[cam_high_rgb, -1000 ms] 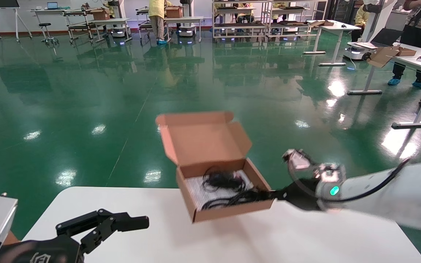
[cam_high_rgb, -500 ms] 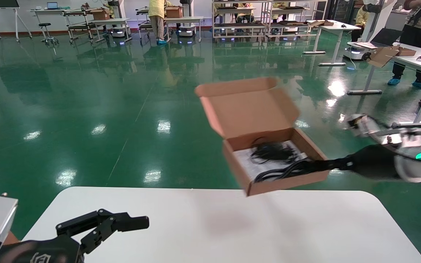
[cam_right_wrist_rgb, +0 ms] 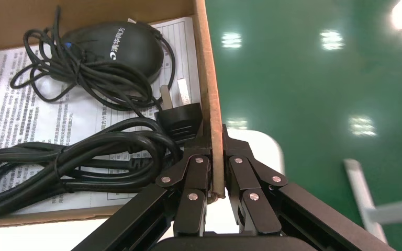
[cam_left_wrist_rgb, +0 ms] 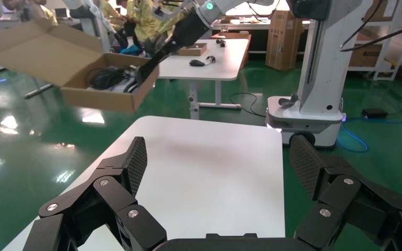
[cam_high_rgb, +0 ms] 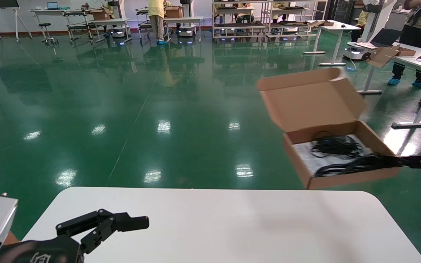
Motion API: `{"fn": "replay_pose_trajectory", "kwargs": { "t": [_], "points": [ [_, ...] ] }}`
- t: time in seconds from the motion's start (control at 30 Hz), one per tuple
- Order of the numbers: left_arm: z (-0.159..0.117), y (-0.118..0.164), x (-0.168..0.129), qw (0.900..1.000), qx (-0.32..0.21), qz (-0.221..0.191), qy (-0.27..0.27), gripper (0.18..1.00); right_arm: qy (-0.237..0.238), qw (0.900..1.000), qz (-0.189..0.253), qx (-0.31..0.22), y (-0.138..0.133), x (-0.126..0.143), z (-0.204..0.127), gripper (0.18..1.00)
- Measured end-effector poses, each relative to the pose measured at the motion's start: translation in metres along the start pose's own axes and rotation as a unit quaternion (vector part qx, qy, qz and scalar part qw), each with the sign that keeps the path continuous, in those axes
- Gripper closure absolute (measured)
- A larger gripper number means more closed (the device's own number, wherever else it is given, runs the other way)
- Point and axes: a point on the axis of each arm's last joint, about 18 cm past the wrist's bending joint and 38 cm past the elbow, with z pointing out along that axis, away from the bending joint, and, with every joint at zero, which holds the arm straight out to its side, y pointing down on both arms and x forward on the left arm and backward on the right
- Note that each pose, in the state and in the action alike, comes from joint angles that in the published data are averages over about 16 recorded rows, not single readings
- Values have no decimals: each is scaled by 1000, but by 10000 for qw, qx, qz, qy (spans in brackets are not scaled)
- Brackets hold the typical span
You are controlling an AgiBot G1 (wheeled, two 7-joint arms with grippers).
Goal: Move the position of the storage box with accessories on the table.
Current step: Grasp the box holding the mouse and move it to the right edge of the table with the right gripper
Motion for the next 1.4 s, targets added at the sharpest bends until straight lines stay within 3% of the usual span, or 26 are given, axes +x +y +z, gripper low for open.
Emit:
{"fn": "replay_pose_trajectory", "kwargs": {
  "t": [0.27,0.73,1.0,1.4],
  "points": [
    [0,0,0,10000,0,0,0,184,437,9989,115,-132,40,33,5,977],
    [0,0,0,10000,0,0,0,184,1197,9922,231,-243,113,67,27,977],
    [0,0,0,10000,0,0,0,184,1442,9888,292,-265,143,72,37,977],
    [0,0,0,10000,0,0,0,184,1389,9892,323,-334,166,67,46,977]
  ]
}}
